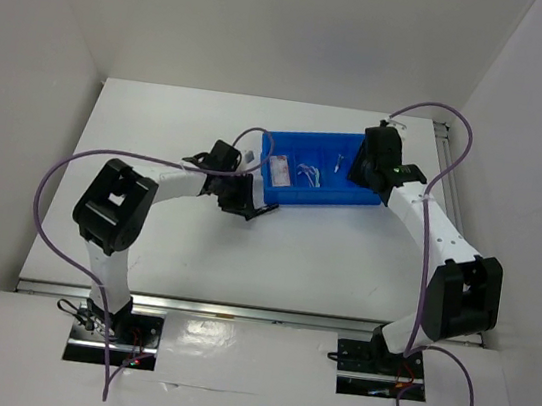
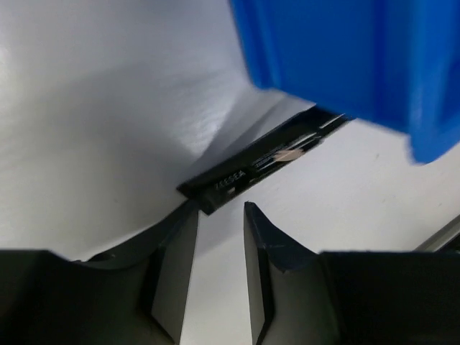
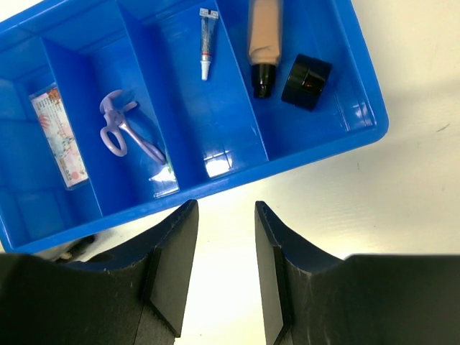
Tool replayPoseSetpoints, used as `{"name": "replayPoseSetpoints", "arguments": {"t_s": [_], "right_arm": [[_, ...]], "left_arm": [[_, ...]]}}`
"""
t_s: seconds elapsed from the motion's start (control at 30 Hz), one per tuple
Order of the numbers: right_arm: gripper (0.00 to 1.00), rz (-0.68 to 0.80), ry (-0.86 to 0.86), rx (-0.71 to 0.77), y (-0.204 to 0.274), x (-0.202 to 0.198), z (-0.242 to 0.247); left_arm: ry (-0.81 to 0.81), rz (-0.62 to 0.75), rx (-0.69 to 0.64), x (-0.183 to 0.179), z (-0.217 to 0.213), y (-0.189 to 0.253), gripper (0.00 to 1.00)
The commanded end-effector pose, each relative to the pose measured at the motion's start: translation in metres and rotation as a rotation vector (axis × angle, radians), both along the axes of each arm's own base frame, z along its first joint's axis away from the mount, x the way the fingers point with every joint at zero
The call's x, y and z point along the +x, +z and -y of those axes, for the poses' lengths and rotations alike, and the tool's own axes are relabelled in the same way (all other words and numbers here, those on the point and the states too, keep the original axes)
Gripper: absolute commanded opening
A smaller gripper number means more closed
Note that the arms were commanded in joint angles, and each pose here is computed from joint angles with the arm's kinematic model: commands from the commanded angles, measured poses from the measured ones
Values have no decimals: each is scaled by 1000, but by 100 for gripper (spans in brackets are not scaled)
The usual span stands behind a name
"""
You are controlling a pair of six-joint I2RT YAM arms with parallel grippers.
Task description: Organize the makeup
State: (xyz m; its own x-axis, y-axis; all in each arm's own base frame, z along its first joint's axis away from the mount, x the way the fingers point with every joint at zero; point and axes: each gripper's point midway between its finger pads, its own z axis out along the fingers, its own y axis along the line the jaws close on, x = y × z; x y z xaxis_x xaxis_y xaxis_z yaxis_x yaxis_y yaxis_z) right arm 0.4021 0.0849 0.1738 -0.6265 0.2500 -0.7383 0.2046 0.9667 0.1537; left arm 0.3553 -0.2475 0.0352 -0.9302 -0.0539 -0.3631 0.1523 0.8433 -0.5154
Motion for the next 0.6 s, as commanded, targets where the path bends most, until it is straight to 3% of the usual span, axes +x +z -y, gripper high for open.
{"name": "replayPoseSetpoints", "arguments": {"t_s": [0.0,0.3,0.57], "right_arm": [[45,22,-19,13,11,-6,4],[45,4,-19,8,3,-9,5],[45,20,-12,19,12,-13,5]], "left_arm": [[-41,-37,-42,-21,13,-4,44],[-76,-51,130,-76,16,1,46],[-44,184,417,-42,5,36,67]]}}
